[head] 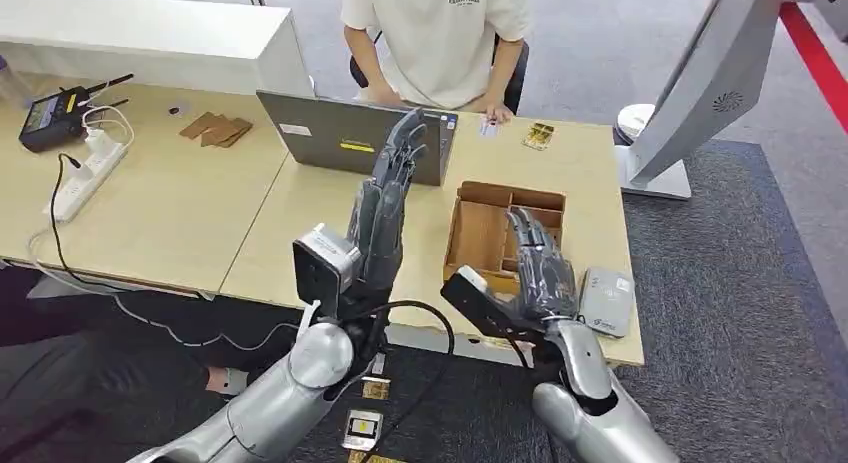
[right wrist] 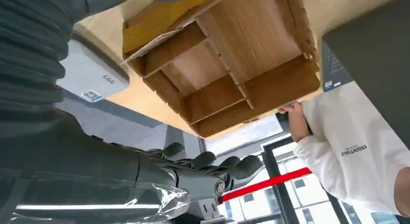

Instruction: Pass the card to the sensor for recognition and then transmit it.

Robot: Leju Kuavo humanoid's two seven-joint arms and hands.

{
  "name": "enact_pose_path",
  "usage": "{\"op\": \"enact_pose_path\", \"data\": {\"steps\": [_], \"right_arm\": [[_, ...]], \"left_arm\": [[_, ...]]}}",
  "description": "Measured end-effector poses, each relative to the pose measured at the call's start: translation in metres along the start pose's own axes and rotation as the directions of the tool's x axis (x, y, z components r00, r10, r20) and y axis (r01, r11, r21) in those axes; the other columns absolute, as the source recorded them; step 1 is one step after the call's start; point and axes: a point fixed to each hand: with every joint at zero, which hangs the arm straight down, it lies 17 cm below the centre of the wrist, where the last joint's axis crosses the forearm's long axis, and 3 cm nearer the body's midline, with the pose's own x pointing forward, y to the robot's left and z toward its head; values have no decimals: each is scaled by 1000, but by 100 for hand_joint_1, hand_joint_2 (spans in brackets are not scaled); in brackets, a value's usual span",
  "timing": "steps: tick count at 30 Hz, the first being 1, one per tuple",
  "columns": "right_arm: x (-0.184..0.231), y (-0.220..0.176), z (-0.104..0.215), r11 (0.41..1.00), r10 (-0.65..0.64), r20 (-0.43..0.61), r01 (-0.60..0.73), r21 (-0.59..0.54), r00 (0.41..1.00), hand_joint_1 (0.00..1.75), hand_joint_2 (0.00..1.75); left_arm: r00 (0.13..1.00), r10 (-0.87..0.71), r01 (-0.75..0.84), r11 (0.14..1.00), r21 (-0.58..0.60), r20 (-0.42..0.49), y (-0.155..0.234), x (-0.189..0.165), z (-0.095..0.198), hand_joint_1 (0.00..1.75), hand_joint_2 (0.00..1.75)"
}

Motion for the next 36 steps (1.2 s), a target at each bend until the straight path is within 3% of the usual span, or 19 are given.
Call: {"op": "enact_pose_path", "data": {"steps": [5, 24, 36], "right_arm": [[-5, 4, 0, 998, 69, -4, -69, -6, 998, 0, 175], [-38, 33, 3, 993, 96, -89, -90, 74, 991, 0, 175], [-66, 36, -4, 991, 130, -135, -122, 62, 982, 0, 175]], "left_arm": [[1000, 1, -1, 1000, -1, 0, 0, 0, 0, 0, 0], [1000, 14, -14, 1000, -4, 8, -2, 2, 0, 0, 0], [999, 33, -33, 999, -4, 27, -4, 8, -4, 0, 0]]}}
